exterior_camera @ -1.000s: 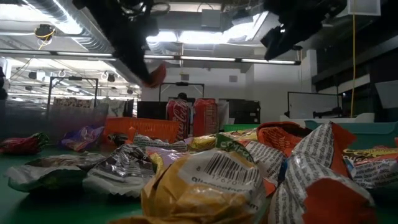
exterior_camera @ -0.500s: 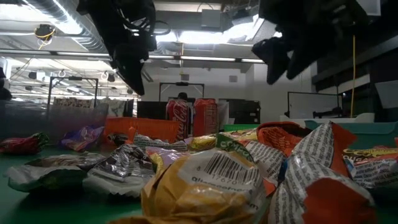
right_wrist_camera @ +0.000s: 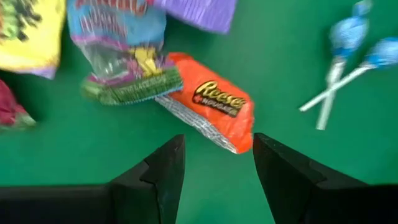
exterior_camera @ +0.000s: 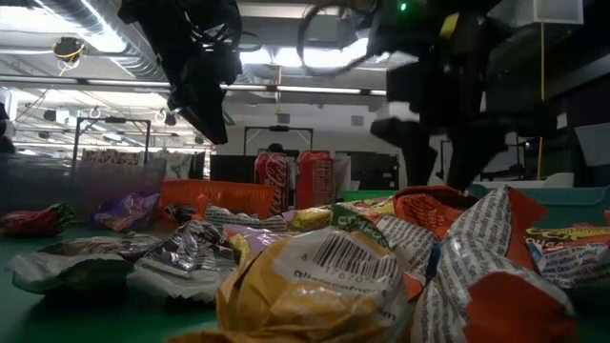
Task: Sort candy
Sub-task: Put the orange chocolate into the orange bin
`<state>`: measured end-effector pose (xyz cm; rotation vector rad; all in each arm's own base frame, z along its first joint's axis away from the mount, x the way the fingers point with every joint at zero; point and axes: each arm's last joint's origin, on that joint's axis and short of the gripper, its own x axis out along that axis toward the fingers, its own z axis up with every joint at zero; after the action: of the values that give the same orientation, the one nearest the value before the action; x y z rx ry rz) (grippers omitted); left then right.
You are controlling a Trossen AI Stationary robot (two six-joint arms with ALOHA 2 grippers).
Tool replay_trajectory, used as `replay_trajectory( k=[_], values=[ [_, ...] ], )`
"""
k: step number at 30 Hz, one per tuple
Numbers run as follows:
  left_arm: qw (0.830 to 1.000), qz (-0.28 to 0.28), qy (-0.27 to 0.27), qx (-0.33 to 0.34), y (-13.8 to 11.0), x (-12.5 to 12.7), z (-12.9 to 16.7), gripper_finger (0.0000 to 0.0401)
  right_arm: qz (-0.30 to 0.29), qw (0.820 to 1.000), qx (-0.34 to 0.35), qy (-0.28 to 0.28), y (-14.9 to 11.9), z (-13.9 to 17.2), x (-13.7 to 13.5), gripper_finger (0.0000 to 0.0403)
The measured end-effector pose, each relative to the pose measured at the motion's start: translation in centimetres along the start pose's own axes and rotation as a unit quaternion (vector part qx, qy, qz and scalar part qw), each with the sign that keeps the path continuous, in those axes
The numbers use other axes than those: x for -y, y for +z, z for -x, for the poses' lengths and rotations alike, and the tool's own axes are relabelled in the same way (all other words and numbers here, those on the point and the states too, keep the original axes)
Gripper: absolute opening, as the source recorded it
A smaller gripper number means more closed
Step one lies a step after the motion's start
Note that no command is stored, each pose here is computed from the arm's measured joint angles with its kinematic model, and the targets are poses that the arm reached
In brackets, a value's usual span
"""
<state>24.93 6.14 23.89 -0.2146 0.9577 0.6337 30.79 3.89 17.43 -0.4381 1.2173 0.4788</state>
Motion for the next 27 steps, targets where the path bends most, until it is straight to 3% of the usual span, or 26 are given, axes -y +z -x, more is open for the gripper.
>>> replay_trajectory(
  k=[10, 23, 27],
  values=[
    [1.0, -0.002, -0.001, 0.0, 0.0, 0.1, 0.0, 0.0122, -0.002, 0.999, -0.046, -0.002, -0.2, -3.3, 0.4, 0.0178],
    [0.998, -0.04, -0.042, 0.008, -0.7, 2.0, 1.4, 0.0122, -0.005, 0.999, -0.052, 0.009, -0.2, -3.6, 0.3, 0.0013],
    [0.994, -0.036, -0.101, 0.009, -0.8, 3.2, 2.5, 0.0121, -0.006, 0.999, -0.053, 0.008, -0.2, -3.5, 0.3, 0.0014]
  ],
)
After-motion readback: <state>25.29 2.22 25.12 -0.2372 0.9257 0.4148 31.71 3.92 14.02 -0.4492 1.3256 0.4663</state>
